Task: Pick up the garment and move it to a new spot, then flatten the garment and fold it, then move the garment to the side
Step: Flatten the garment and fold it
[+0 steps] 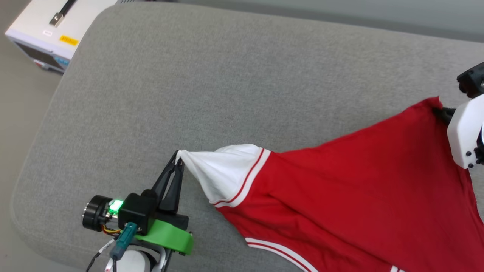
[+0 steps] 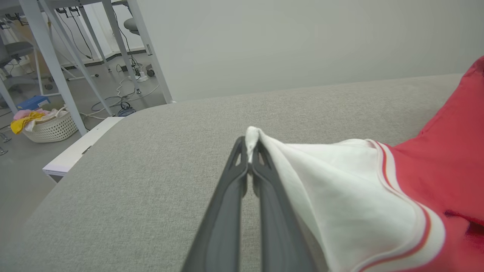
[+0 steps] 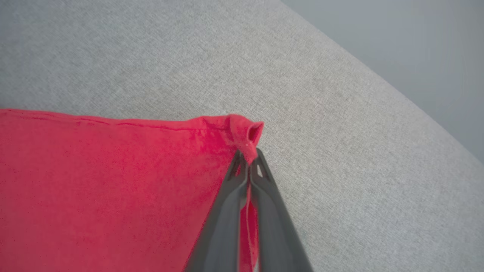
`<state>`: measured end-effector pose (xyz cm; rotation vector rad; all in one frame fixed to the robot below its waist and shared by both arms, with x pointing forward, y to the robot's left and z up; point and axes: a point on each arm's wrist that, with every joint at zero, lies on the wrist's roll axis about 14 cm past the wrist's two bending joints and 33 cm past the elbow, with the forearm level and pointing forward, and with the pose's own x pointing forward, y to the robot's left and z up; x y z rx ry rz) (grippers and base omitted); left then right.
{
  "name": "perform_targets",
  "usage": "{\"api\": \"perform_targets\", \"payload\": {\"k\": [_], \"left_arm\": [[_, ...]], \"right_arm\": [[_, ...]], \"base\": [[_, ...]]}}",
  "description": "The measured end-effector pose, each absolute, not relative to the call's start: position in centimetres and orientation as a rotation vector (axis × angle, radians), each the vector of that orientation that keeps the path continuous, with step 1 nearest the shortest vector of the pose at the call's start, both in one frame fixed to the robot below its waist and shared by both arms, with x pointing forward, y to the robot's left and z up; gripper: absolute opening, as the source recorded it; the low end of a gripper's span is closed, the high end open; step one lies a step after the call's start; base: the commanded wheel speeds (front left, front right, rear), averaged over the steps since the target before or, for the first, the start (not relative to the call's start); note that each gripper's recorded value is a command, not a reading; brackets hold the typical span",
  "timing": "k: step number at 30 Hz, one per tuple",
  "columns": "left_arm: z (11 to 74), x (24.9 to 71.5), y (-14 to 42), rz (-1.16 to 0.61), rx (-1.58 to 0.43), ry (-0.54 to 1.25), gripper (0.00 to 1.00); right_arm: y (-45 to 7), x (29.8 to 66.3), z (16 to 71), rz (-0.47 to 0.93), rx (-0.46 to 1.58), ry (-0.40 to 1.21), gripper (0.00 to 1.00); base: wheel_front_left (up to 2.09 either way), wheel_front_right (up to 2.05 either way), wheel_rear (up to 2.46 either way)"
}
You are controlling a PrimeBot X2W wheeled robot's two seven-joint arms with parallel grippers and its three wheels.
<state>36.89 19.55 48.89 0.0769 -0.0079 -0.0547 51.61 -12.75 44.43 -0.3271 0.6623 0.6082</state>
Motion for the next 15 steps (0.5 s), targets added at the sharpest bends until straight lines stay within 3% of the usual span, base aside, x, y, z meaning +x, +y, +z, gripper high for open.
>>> {"api": "perform_targets", "payload": {"k": [8,15], "left_arm": [[54.1,37.4,19.9,-0.092,0.166,-0.167,0.00],[62.8,41.0,17.7,-0.202,0.252,-0.416,0.00]], "right_arm": [[-14.2,51.9,53.9,0.552,-0.271,0.328,0.00],[-16.5,51.4,61.0,0.463,-0.214,0.100,0.00]], "base": [[0.00,0.00,0.00],[0.00,0.00,0.00]]}}
